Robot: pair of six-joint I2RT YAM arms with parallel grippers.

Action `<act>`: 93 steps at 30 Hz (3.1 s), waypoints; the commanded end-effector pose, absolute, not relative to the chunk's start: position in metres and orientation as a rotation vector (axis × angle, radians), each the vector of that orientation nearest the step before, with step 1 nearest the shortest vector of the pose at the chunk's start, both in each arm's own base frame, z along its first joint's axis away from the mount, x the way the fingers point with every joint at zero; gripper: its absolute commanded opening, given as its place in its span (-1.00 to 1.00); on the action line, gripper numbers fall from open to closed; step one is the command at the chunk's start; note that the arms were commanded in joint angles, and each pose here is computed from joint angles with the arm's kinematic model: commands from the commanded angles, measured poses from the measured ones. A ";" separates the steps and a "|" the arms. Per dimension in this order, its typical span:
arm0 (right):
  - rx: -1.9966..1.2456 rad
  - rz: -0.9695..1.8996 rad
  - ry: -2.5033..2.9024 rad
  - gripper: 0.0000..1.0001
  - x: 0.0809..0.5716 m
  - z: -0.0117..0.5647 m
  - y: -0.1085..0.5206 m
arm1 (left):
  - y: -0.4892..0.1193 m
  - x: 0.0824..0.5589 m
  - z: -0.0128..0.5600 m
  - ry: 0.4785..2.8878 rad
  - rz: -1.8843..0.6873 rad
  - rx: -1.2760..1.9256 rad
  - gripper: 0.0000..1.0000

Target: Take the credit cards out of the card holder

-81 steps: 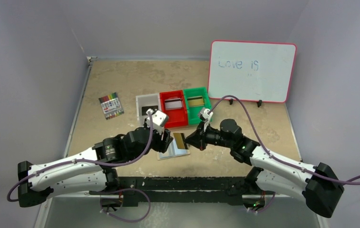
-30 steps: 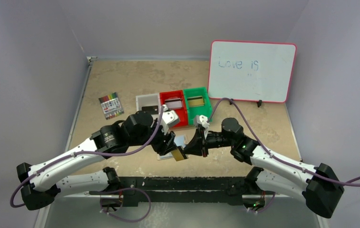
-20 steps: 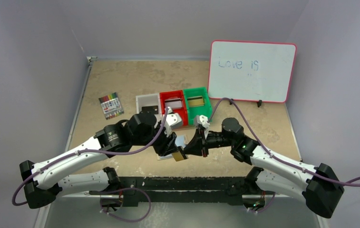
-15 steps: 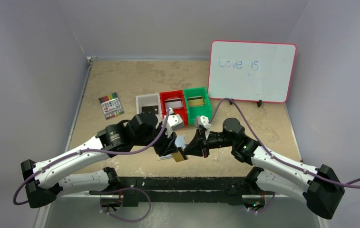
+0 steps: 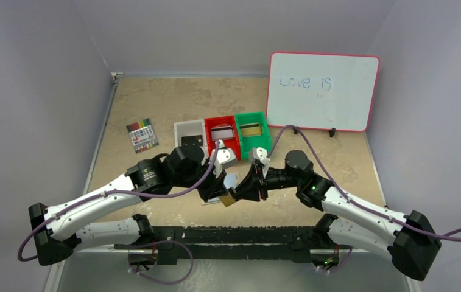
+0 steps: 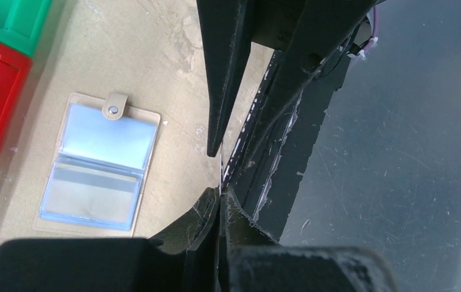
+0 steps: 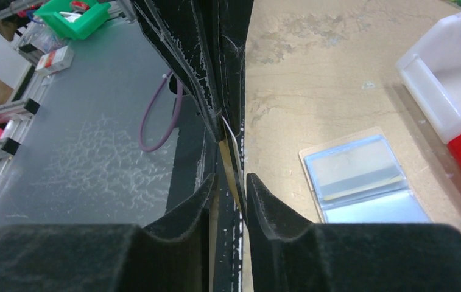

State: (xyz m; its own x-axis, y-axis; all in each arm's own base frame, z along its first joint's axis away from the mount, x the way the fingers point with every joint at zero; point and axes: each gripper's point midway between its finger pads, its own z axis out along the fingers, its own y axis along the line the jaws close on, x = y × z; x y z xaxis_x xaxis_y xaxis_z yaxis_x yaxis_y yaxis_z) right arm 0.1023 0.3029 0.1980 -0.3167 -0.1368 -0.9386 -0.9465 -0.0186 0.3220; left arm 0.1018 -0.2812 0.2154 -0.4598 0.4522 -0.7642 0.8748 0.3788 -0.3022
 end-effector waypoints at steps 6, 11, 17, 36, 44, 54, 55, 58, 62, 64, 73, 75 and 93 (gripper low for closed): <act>-1.065 1.348 1.487 0.06 0.118 0.231 0.304 | -0.286 0.103 0.232 1.974 -1.002 1.106 -1.00; -0.892 1.274 1.518 0.41 0.136 0.242 0.295 | -0.283 0.108 0.234 1.956 -0.979 1.066 -1.00; -0.796 1.204 1.473 0.49 0.142 0.246 0.279 | -0.279 0.113 0.235 1.941 -0.952 1.033 -1.00; -0.874 1.255 1.273 0.38 0.127 0.245 0.283 | -0.277 0.119 0.248 1.773 -0.973 0.972 -1.00; -1.118 1.196 1.234 0.22 0.124 0.233 0.298 | -0.280 0.117 0.246 1.742 -0.995 0.986 -1.00; -1.156 1.260 1.177 -0.13 0.113 0.235 0.301 | -0.279 0.111 0.243 1.738 -1.015 1.018 -1.00; -1.159 1.265 1.169 -0.14 0.112 0.237 0.301 | -0.280 0.111 0.242 1.740 -1.014 1.020 -1.00; -1.180 1.290 1.133 -0.17 0.106 0.240 0.301 | -0.280 0.111 0.242 1.737 -1.013 1.023 -1.00; -1.188 1.306 1.141 -0.22 0.106 0.239 0.304 | -0.281 0.111 0.244 1.728 -1.020 1.019 -1.00; -1.195 1.314 1.145 -0.28 0.105 0.238 0.305 | -0.282 0.110 0.246 1.723 -1.026 1.022 -1.00; -1.199 1.337 1.160 -0.40 0.104 0.235 0.306 | -0.281 0.107 0.241 1.740 -1.031 1.046 -1.00; -1.198 1.340 1.157 -0.39 0.103 0.235 0.306 | -0.280 0.106 0.240 1.744 -1.027 1.050 -1.00; -1.195 1.397 1.128 -0.97 0.095 0.237 0.306 | -0.279 0.109 0.238 1.778 -1.007 1.042 -1.00</act>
